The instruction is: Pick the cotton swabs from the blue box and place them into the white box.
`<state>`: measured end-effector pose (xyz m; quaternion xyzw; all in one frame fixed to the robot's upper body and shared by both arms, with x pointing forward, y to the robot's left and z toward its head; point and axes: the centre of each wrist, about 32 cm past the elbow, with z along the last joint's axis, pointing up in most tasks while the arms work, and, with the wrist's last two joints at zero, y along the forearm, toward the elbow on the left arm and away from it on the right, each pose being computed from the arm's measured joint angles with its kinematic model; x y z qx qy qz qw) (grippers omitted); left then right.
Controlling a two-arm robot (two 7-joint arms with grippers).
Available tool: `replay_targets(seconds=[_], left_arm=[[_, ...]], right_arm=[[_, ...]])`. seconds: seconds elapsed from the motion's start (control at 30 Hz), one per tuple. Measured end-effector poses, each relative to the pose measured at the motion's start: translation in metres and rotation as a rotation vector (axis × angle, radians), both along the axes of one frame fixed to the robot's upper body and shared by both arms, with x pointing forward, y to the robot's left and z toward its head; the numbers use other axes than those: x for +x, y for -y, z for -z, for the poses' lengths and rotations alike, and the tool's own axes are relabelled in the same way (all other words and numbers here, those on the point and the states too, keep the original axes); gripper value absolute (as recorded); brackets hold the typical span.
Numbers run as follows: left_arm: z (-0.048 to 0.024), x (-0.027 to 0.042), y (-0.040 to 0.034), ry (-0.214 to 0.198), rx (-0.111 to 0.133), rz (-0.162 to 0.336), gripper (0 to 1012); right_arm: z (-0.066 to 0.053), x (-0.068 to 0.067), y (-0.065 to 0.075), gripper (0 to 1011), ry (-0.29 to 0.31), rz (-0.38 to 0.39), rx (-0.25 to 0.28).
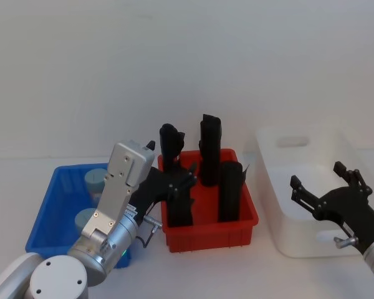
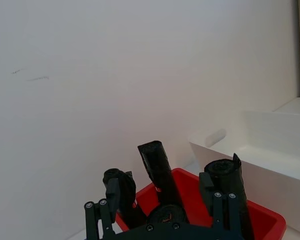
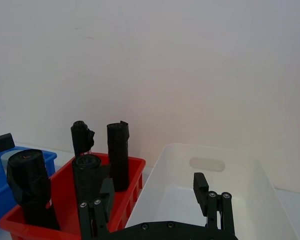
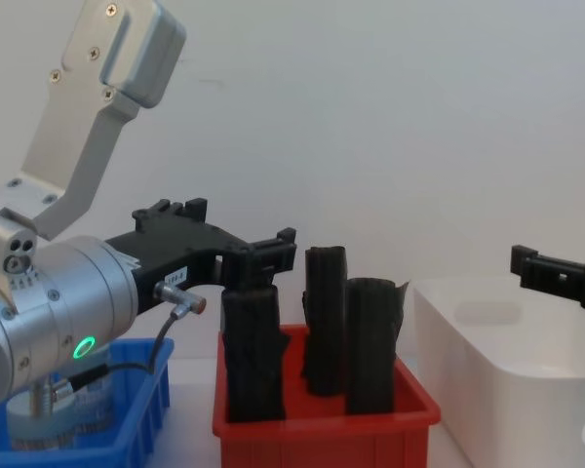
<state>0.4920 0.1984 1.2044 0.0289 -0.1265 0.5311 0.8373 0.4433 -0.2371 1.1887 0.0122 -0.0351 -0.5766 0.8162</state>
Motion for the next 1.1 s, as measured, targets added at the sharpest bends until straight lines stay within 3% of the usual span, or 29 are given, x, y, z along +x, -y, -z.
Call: replay_targets(seconds=[1.1], left_arm=[[0.0,0.0,0.0,0.0,0.0,0.0,1003]], right_arm=[[0.0,0.0,0.0,1001,0.0,0.0,0.0]])
